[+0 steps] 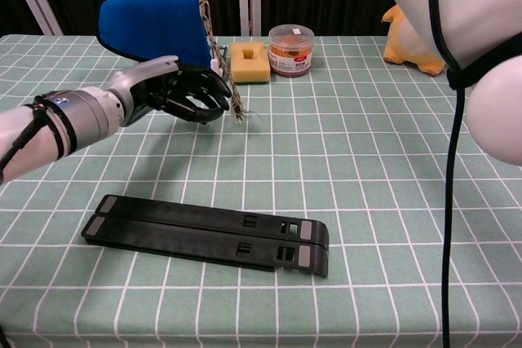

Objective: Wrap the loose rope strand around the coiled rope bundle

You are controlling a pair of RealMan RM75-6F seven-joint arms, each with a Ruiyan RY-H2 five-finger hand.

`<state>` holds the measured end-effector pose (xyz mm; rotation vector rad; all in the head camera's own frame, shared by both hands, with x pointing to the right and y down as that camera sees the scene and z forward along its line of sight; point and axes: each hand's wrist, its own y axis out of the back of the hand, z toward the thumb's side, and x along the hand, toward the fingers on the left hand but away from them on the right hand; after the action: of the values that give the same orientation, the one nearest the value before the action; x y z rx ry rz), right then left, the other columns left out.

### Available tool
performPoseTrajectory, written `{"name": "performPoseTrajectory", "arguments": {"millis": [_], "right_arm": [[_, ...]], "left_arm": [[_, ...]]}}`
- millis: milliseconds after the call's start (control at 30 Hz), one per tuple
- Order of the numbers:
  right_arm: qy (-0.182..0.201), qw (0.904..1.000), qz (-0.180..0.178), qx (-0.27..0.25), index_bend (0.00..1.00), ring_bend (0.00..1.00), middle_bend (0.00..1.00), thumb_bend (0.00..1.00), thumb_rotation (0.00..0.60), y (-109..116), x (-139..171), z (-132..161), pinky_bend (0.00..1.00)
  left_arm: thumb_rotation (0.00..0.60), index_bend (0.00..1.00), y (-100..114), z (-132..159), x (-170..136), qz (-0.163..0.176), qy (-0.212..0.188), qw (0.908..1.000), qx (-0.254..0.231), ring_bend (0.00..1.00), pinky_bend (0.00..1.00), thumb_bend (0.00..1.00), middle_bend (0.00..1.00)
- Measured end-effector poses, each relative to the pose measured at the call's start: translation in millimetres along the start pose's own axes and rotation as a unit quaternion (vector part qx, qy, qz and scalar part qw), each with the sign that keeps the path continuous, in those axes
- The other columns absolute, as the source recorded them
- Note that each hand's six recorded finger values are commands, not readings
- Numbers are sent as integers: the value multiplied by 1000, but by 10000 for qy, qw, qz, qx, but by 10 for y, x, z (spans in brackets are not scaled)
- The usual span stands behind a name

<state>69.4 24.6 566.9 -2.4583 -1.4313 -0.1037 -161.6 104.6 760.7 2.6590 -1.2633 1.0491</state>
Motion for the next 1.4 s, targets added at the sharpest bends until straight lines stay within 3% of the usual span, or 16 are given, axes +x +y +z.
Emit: {"name": "performPoseTrajectory", "arguments": {"millis": [767,1400], "right_arm": [[-34,10000,0,-14,888,615,702,677,600,-12,3,-28,840],[-33,10000,-40,-9,888,615,702,676,600,25,7,-35,840]], "left_arm": [[600,496,-76,-24,70,9,69,10000,44,392,463,343,475],[600,740,-57,-26,65,91,56,9999,94,611,664,434,733]]}}
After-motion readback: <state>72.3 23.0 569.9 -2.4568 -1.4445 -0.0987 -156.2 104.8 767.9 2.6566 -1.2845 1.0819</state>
